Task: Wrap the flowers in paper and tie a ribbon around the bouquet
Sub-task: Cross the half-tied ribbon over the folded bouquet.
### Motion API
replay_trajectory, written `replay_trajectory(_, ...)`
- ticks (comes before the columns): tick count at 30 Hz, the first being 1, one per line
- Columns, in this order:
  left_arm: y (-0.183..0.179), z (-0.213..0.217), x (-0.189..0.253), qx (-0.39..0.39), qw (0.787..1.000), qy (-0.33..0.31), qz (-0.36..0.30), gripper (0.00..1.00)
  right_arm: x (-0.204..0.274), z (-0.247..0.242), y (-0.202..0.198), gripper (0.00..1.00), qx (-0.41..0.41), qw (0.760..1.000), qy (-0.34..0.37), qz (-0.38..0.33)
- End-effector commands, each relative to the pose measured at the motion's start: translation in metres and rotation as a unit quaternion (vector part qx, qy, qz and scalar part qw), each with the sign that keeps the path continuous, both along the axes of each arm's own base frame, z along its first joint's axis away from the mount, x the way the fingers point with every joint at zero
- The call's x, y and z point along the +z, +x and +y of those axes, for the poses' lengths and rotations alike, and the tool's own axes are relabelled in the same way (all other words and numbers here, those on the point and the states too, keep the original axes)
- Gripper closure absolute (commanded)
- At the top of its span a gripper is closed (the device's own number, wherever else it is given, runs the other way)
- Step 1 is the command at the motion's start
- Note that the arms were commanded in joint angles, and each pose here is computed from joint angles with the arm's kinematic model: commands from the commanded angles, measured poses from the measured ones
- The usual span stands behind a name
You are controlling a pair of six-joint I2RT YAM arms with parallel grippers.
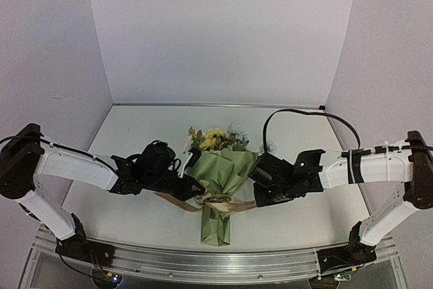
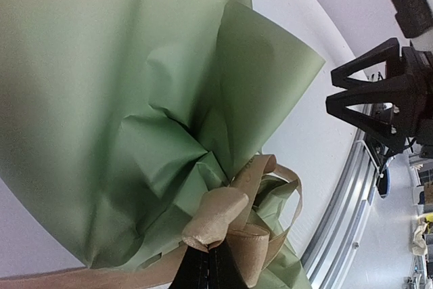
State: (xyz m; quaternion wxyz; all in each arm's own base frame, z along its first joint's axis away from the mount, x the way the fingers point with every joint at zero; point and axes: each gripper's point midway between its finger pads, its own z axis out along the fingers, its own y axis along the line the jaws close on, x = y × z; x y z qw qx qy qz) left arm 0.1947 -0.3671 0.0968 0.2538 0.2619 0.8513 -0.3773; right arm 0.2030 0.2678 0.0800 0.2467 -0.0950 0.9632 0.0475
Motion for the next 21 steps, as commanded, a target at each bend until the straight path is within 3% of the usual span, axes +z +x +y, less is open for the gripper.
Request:
replay_trajectory(1, 0.017, -0.013, 0.028, 0.023, 0.999, -0.027, -0.024, 1.00, 0.040, 0.019, 0.002, 0.44, 0.046, 0.997, 0.044, -0.036)
replay_trajectory(10, 0.028, -0.009, 0.031, 0.055, 0.998, -0.016, -0.031, 1.00, 0.027, 0.086, -0.032, 0.38, 0.202, 0.971, 0.130, 0.014)
replay_trajectory(15, 0.028, -0.010, 0.031, 0.055, 0.998, -0.016, -0.027, 1.00, 0.023, 0.110, -0.031, 0.39, 0.224, 0.964, 0.142, 0.022)
replay_trajectory(21, 0.026, -0.010, 0.032, 0.051, 0.998, -0.017, -0.025, 1.00, 0.009, 0.120, -0.032, 0.47, 0.222, 0.965, 0.132, 0.037)
